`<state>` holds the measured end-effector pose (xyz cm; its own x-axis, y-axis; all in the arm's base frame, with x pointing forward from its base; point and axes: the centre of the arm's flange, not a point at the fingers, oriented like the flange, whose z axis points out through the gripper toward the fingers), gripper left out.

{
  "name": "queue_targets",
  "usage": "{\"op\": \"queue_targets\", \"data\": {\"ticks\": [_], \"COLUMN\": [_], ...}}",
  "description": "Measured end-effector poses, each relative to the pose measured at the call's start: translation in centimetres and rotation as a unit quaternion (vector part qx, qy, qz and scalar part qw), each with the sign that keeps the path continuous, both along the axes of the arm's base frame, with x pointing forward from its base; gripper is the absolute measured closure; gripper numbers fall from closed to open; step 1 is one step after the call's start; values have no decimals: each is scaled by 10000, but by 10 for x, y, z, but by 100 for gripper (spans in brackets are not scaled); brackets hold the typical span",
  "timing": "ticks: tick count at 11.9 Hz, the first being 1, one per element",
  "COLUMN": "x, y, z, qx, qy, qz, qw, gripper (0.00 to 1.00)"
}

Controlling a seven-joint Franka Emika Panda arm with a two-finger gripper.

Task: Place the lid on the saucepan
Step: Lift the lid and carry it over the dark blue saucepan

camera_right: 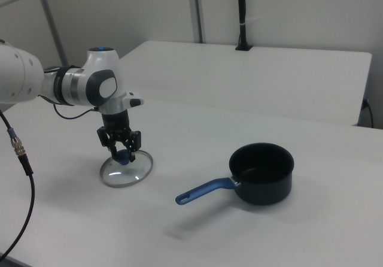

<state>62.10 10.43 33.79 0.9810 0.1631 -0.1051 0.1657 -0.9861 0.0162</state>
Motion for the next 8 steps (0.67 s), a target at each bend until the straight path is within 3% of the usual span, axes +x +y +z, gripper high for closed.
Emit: {"op": "queue_targets", "data": {"ticks": [1, 5, 8], "x": [1, 3, 25], "y": [-2, -12, -67], "z": [0, 7, 67], "qx": [2, -6, -114], "qy": [-22, -32, -386], "qz": [-19, -104, -557], "qw": [10000, 9999, 9976], "gripper": [39, 39, 39]}}
